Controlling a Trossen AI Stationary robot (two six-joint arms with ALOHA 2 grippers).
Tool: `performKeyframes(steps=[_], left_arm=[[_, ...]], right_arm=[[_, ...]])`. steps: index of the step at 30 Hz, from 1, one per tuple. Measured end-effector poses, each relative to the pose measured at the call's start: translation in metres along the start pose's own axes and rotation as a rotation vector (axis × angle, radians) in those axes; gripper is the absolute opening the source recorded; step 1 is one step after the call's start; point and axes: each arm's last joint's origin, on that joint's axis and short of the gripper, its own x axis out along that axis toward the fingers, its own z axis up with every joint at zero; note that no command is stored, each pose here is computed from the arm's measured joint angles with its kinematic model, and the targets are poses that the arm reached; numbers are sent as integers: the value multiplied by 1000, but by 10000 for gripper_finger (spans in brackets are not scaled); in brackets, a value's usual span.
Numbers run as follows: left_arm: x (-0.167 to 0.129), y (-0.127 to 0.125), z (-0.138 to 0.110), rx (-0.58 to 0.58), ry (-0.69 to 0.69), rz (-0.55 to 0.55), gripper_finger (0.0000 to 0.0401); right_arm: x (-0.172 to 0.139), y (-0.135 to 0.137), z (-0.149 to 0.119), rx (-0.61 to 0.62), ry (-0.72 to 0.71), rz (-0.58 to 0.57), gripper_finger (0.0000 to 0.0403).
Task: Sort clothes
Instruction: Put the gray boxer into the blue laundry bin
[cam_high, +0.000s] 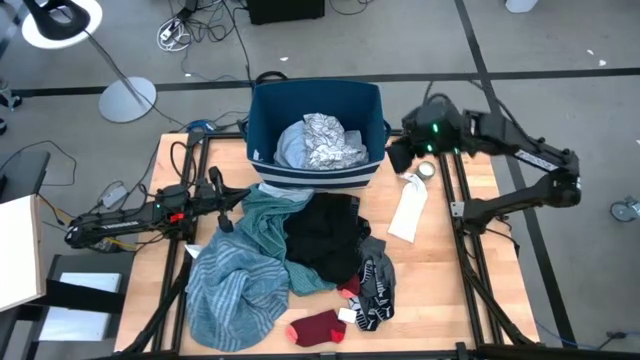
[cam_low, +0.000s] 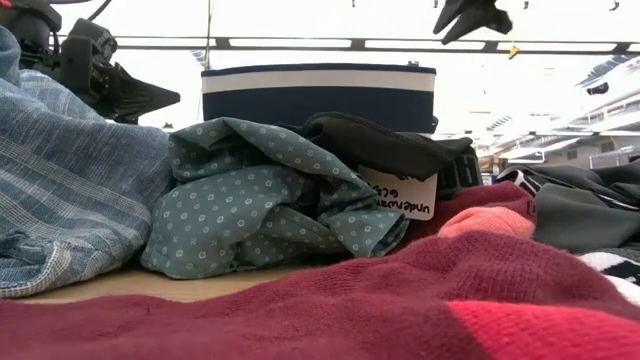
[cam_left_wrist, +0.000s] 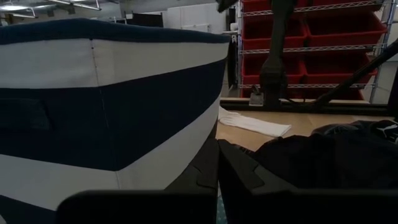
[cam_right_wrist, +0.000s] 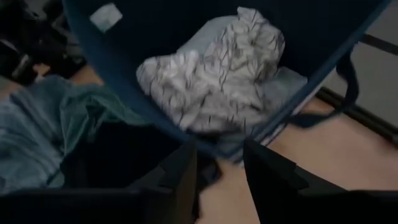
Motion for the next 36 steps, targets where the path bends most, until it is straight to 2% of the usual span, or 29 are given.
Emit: performKeyframes(steps=[4, 9, 16, 26, 30, 36], left_arm=[[0, 0, 0, 0, 0, 0, 12], [0, 0, 0, 0, 0, 0, 12], [0, 0, 0, 0, 0, 0, 12], [0, 0, 0, 0, 0, 0, 12], [0, 0, 0, 0, 0, 0, 12], [0, 0, 0, 0, 0, 0, 12]], right_arm=[[-1, 11, -40, 32, 19, -10, 124], [17, 27, -99, 74, 133, 47, 118], [36, 54, -161, 17, 242, 154, 111], [68, 92, -201, -15, 441, 213, 105], [86, 101, -215, -38, 513, 182, 105], [111, 109, -230, -93, 541, 146, 104]])
